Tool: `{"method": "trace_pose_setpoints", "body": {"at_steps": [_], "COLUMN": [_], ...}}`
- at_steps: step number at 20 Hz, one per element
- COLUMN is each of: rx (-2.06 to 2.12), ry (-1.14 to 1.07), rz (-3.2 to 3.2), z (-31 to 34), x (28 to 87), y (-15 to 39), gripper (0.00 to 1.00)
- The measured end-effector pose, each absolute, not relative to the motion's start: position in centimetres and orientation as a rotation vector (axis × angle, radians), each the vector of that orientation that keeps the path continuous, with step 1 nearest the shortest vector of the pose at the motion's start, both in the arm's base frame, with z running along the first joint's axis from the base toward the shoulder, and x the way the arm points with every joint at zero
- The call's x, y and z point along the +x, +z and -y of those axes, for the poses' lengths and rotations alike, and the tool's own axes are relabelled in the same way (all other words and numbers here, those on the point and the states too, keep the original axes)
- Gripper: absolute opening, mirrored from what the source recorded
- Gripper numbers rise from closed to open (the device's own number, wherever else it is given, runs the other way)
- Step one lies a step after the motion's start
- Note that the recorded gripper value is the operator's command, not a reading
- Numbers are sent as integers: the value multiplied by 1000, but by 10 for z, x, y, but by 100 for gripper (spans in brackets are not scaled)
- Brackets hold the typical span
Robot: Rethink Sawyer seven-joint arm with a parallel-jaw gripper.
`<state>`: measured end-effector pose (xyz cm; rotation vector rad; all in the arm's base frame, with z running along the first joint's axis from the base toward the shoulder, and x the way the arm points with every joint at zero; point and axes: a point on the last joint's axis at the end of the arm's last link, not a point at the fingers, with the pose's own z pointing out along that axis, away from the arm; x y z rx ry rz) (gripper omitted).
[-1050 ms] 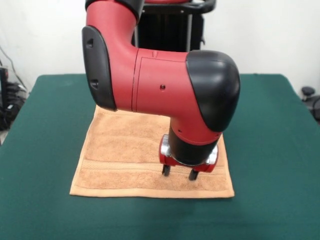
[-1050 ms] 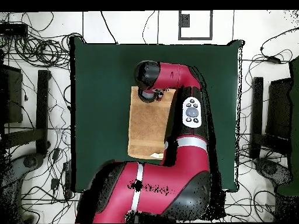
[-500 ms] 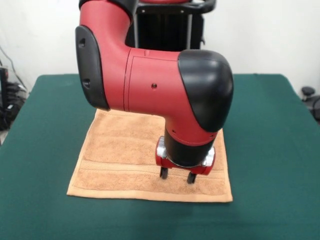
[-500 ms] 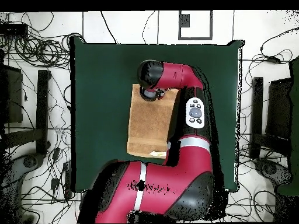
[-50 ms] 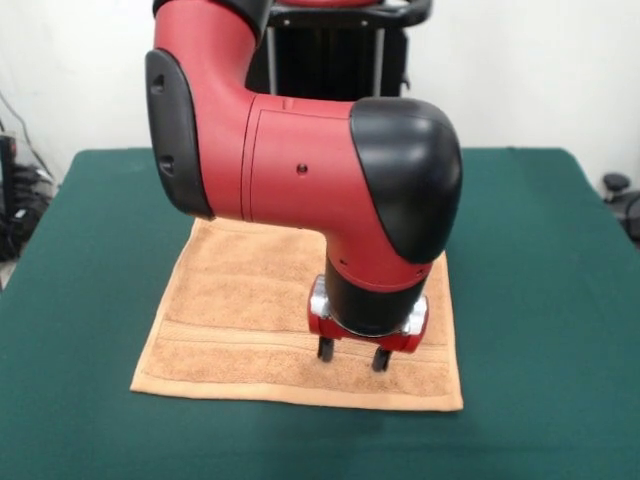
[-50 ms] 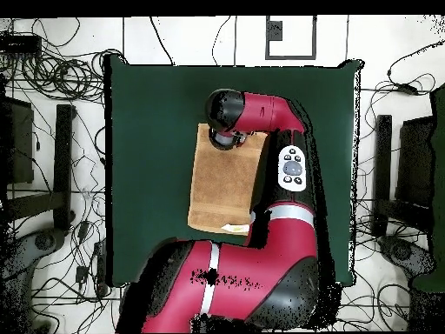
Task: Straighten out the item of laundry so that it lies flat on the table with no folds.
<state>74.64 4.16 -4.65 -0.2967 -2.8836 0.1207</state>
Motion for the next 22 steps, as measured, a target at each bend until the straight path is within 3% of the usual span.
{"method": "trace_pose_setpoints", "body": {"at_steps": [22], "rx": [-407], "ry": [28], "rz": [3100], "z": [-42], "x": [784], "y": [101], "gripper": [100]}}
